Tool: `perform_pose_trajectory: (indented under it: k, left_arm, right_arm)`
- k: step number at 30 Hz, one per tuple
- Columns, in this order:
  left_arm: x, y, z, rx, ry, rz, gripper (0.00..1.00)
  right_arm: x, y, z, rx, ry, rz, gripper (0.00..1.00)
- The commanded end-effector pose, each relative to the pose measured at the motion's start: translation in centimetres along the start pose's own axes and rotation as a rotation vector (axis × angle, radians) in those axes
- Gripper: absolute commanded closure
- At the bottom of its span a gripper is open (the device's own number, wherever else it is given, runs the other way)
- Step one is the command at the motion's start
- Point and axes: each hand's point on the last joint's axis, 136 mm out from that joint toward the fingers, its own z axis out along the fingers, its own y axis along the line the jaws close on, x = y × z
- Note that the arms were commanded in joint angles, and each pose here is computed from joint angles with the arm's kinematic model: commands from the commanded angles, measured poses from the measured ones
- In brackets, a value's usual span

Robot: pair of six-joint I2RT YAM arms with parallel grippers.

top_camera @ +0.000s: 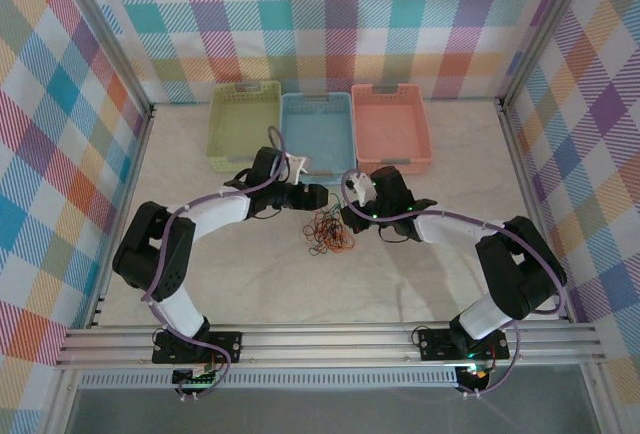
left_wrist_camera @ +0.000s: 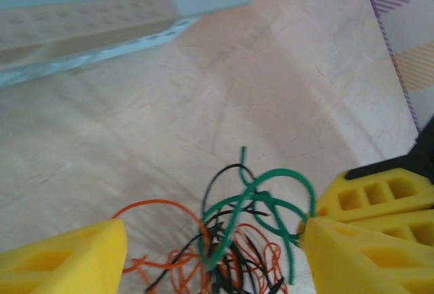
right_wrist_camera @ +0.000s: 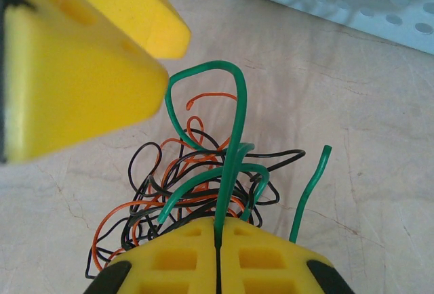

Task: Untangle the cables

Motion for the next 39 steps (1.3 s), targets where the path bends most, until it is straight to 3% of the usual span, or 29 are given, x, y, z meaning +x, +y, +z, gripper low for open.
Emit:
perform_pose_trajectory:
  k: [1,12,17,19,22,26,32,39]
  left_arm:
    - [-0.1,-0.4,0.7,0.006,0.028,0.048,0.36]
    - [0.3,-0.6,1.3,0.009,0.058,0.059,0.61]
    - [0.2,-0.8,1.1,0.005,0.052,0.067,0.89]
    - [0.0,-1.0,0.8,0.006,0.034,0.069,1.0]
    - [-0.4,-1.3,0.2,-0.003,-0.009,0.09,1.0]
    - [-1.0,-1.6,-1.0,-0.015,-0.081,0.115,1.0]
    - [-2.0,-2.5,-2.7,-0.001,-0.198,0.153,1.0]
    - [-2.3,-3.1,-2.9,0.035,-0.251,0.218,1.0]
  right_arm:
    - [-0.8,0.5,-0.1,-0.018,-0.034,-0.017,0.91]
    - [-1.0,0.3,-0.4,-0.004,-0.047,-0.019,0.91]
    - [-1.0,0.4,-0.5,-0.003,-0.051,-0.022,0.88]
    - [-1.1,0.3,-0.6,0.002,-0.053,-0.022,0.75]
    - [-1.3,-0.3,-0.9,0.046,-0.075,-0.017,0.49]
    - [-2.1,-0.9,-2.5,0.104,-0.168,-0.033,0.39]
    - [-2.5,-0.5,-4.0,0.106,-0.244,-0.06,0.38]
    - [-3.0,0.6,-5.1,0.062,-0.314,-0.103,0.4]
